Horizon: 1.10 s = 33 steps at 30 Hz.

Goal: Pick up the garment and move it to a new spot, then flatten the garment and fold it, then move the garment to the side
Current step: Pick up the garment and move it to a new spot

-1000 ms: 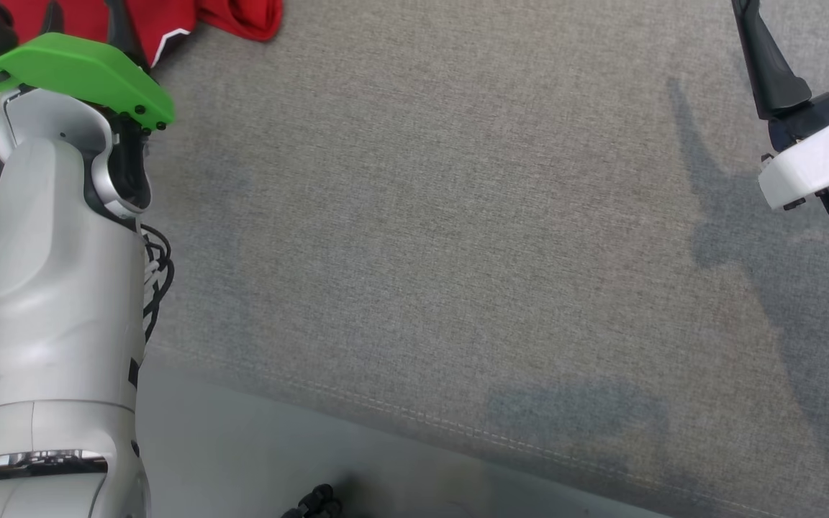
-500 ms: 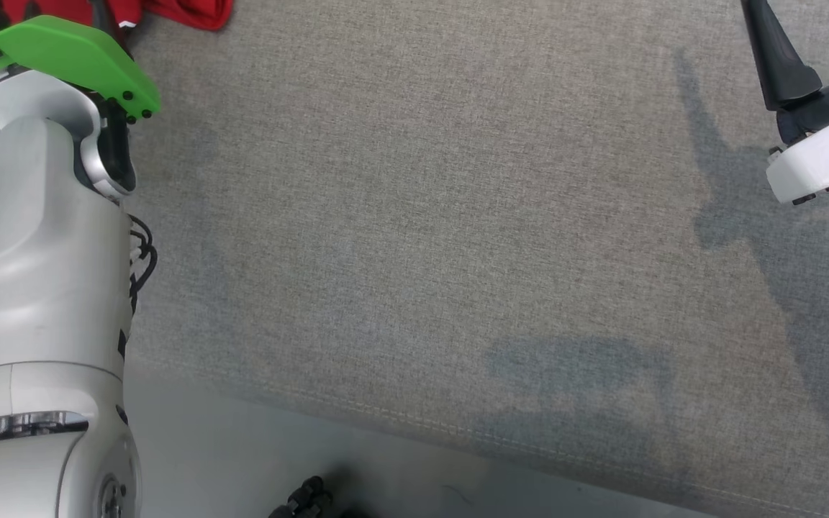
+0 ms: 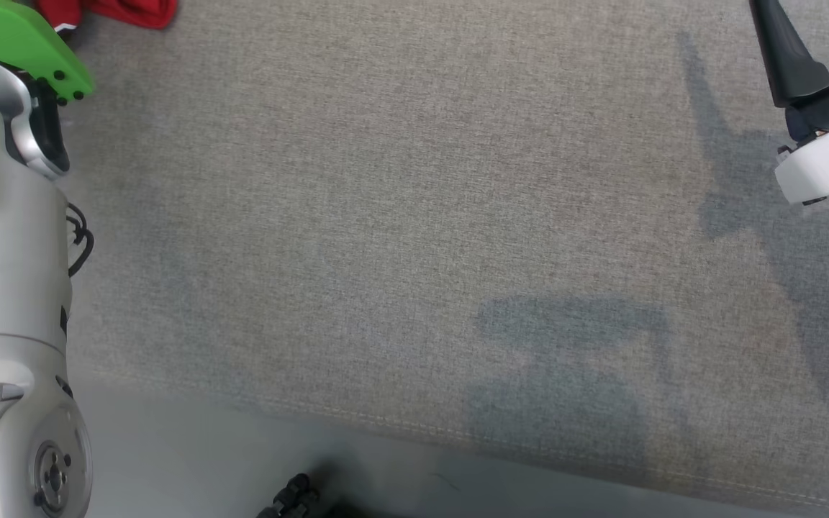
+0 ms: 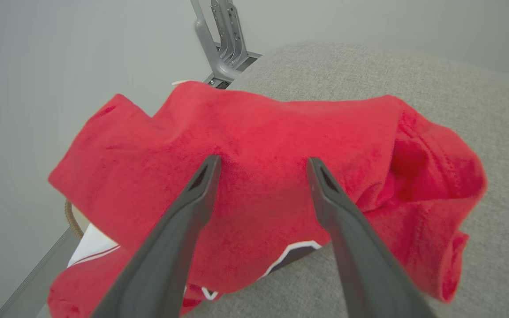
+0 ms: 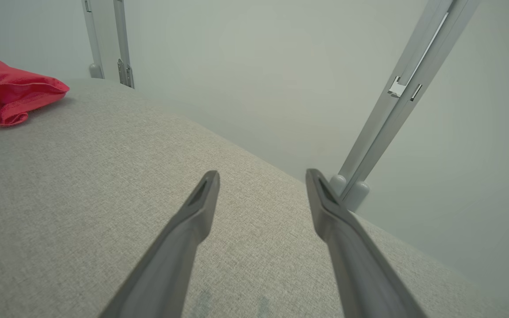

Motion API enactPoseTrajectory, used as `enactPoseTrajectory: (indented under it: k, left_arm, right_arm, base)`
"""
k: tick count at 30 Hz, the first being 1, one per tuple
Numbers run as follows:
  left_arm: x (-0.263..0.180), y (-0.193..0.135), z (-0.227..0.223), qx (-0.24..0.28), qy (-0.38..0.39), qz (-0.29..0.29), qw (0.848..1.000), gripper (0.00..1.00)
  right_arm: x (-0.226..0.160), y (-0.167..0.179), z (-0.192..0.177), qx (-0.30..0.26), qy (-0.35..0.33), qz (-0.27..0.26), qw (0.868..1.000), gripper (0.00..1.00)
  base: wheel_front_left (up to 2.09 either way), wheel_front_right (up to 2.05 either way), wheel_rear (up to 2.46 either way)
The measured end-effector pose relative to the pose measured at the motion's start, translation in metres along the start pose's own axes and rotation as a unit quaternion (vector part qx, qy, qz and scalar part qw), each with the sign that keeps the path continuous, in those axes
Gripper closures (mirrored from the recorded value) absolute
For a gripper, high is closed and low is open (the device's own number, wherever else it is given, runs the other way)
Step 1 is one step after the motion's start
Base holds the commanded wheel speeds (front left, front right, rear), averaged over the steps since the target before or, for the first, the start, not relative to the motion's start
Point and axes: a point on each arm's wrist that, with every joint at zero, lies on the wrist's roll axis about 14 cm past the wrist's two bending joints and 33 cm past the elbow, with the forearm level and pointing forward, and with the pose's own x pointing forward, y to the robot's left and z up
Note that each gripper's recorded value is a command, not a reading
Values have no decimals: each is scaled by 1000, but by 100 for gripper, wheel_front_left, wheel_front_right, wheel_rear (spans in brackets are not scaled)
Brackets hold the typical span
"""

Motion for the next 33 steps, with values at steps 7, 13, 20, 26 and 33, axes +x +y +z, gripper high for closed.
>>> enactPoseTrajectory:
  k: [7,13,20,26,33]
  left_arm:
    - [12,-15,-6,19,11,-9,1000,0]
    - [18,-17,-16,16,29,-5,999,0]
    - [25,-21,-17,6,32,-3,999,36]
    - [22,-30,-22,5,36,-11,999,100]
    - [17,-36,-8,5,6,-18,1000,100]
  right_arm:
    - [-3,-7,-10,-4,10,-7,1000,0]
    - [-6,-14,-16,-8,18,-14,1000,0]
    - [-7,-20,-19,-10,18,-24,999,0]
    - [-7,-22,-20,-10,20,-27,999,0]
    - [-7,-22,-13,-9,10,-31,999,0]
  base:
    - [0,0,0]
    - [0,0,0]
    - [0,0,0]
    - [0,0,0]
    - [0,0,0]
